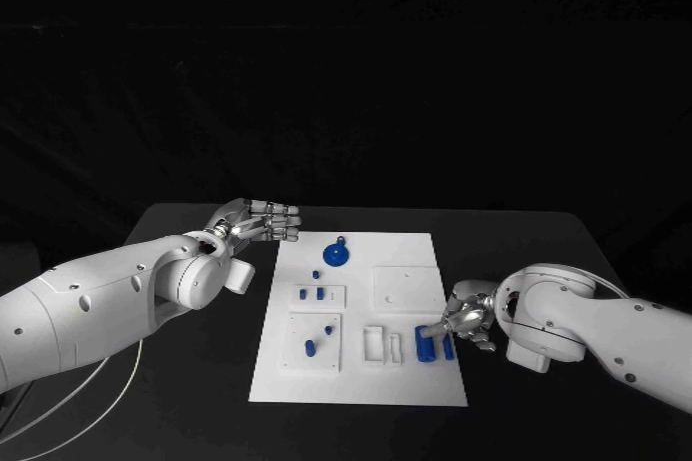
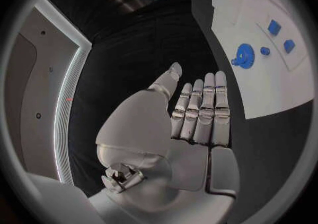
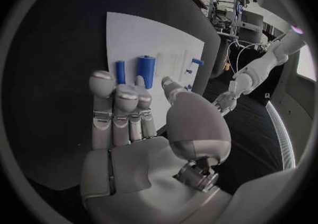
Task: Assemble the parts on the task board
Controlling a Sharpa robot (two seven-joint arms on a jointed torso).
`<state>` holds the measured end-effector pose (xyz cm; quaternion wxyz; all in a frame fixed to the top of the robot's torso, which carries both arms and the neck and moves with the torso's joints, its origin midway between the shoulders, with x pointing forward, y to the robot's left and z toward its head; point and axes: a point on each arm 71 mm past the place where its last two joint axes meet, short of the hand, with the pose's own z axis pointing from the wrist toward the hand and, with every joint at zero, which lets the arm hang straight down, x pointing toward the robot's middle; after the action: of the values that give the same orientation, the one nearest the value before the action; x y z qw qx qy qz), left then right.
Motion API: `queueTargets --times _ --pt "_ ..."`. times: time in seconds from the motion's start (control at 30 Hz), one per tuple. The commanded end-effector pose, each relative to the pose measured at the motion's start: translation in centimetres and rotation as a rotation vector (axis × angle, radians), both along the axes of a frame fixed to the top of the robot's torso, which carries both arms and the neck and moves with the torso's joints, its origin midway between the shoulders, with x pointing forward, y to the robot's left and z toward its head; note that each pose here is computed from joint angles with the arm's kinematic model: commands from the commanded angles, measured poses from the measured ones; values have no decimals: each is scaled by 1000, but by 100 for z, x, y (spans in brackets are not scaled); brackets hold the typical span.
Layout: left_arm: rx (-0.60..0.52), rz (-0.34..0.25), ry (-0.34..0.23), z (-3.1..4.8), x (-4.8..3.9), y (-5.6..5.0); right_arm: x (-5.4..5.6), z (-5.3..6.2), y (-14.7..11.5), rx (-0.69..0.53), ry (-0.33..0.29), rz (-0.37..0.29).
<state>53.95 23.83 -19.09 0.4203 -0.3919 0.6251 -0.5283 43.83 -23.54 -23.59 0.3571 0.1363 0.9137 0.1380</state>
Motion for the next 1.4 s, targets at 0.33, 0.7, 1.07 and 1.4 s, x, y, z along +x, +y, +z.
queueTargets --times 0.33,0.7,1.07,1.4 --pt "-11 -15 0 0 -12 -27 14 -105 21 -131 19 19" --pt "-16 -13 2 0 -15 -21 55 -147 123 -154 -17 31" --pt "-21 -12 11 -5 -14 -29 29 -258 212 -173 -7 53" --pt "-16 -16 19 -15 -4 -87 -17 -354 262 -171 49 79"
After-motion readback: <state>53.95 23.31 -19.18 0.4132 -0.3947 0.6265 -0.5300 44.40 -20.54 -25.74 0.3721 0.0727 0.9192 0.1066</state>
